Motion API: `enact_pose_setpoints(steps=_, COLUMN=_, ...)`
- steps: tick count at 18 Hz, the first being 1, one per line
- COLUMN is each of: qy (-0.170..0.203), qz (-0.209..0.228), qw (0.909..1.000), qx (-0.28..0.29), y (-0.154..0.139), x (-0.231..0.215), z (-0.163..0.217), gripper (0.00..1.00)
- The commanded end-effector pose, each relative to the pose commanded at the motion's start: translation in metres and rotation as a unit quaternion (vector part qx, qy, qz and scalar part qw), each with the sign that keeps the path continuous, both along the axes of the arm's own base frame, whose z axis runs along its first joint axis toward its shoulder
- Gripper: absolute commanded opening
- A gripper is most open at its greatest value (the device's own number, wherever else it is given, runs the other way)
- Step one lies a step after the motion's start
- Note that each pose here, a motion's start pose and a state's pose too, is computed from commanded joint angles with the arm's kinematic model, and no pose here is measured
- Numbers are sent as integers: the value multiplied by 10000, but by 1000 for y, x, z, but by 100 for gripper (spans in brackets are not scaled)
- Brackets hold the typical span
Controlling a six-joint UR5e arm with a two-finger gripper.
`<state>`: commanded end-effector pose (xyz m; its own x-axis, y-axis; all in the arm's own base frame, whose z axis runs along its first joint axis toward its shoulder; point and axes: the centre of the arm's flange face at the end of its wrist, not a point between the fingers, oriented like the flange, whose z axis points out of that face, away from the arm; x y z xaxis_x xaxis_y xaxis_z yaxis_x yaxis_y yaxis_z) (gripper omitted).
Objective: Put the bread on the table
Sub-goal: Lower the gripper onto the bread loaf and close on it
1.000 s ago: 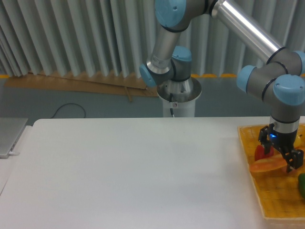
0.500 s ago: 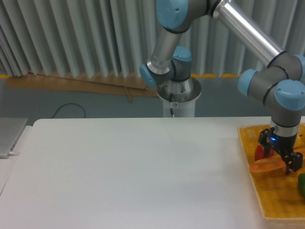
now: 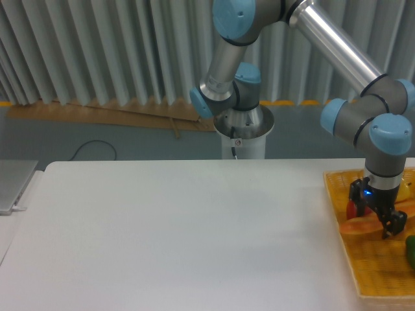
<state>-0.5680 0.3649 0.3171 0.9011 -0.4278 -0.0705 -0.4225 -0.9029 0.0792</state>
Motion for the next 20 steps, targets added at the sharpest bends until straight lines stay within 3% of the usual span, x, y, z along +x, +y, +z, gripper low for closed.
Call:
enact_pose_setpoints(steps=2, qy=-1, qz=-15, qw=10000, qx=-2, y=0, x=0, z=1, gripper=73)
enact_pose_setpoints(steps=5, qy=6, qz=-16, qw=10000, qx=1, y=-1, x=-1, z=2, gripper=70)
enact_pose_setpoints(steps=6, qy=2, qz=-15, qw=10000, qx=-9, y=-1, x=0, z=1, gripper=57)
enact_pose_setpoints(steps=7, qy=2, qz=-15, qw=10000, qx=-9, y=-1, x=0, z=1, gripper=51)
enact_pose_setpoints(steps=13, qy=62, qz=-16, qw=9998, qx=-183, y=-4, x=-1, z=1, gripper=46)
enact_pose_setpoints(steps=14, qy=52, qz=-1, qw=9998, qx=-195, y=-4, x=-2, z=0, gripper=32)
enact_pose_setpoints(steps=15, qy=45, qz=-9, qw=9998, qx=-198, y=-4, x=-1, z=-1, gripper=28)
enact_pose_setpoints(steps=20, qy=51, qz=-1, qw=9998, qx=-196, y=-4, x=-2, z=0, gripper=29)
